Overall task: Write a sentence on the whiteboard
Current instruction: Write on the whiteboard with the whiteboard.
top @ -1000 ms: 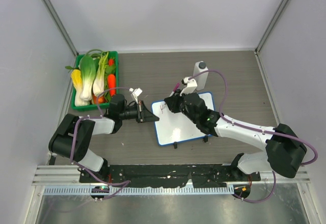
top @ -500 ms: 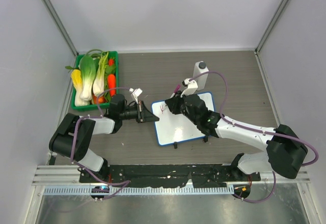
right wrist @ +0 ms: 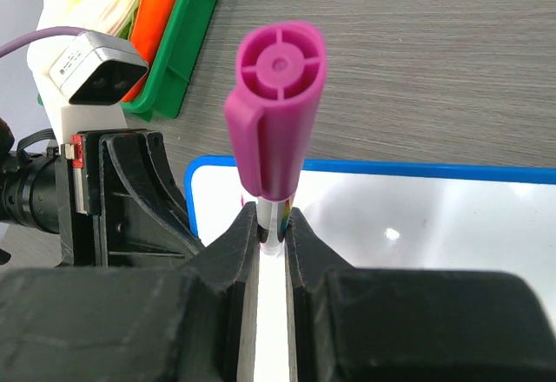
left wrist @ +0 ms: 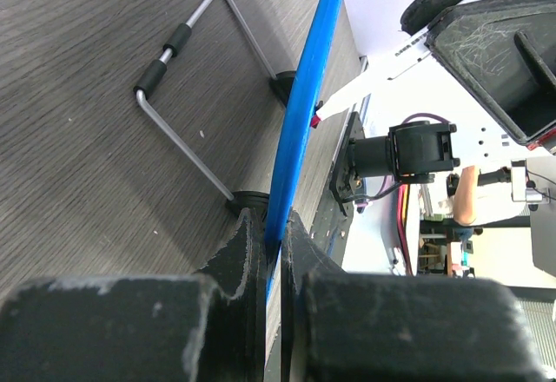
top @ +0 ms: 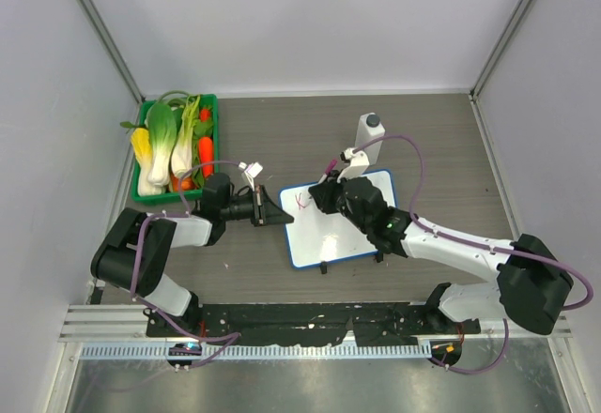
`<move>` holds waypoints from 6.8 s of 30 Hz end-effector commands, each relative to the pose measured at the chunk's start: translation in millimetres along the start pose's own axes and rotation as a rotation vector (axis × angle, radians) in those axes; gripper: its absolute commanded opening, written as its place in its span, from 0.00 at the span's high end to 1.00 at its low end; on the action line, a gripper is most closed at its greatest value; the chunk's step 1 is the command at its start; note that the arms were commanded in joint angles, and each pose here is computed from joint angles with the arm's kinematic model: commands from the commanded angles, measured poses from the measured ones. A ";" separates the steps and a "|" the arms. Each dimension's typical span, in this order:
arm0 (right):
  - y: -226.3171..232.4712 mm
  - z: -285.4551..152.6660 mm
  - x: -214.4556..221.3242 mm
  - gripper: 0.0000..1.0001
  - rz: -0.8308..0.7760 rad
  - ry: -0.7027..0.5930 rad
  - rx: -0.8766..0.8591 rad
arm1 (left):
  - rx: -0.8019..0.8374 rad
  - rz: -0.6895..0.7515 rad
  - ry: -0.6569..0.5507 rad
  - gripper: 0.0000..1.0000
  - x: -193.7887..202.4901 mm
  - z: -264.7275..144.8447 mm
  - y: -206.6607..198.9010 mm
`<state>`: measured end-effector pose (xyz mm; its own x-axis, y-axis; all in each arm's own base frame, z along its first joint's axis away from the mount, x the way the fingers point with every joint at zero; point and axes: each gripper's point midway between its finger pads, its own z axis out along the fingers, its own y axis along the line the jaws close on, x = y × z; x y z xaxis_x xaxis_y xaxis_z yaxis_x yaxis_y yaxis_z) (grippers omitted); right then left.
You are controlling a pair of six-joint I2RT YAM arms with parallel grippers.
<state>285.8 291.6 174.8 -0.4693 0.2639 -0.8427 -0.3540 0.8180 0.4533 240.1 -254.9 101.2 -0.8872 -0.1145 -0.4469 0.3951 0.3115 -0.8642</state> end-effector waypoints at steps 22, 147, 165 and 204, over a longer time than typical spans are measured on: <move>12.3 -2.4 -33.0 0.99 -0.016 -0.089 -0.018 | -0.042 -0.018 0.000 1.00 1.5 3.6 8.8; -25.7 -12.1 -21.9 0.98 0.004 -0.123 0.116 | -0.030 -0.020 0.016 1.00 3.7 6.8 7.6; -38.8 -14.2 -33.2 0.99 0.001 -0.158 0.208 | -0.029 -0.019 0.016 1.00 3.2 7.4 7.2; -40.2 -16.0 0.5 0.98 0.024 -0.052 0.169 | -0.023 -0.023 0.031 1.00 6.9 9.1 6.8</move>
<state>292.4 263.7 176.3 -0.4113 0.3330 -0.8485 -0.2375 0.8596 0.4525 239.1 -258.2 98.7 -0.8924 -0.1019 -0.4395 0.3926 0.3043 -0.8679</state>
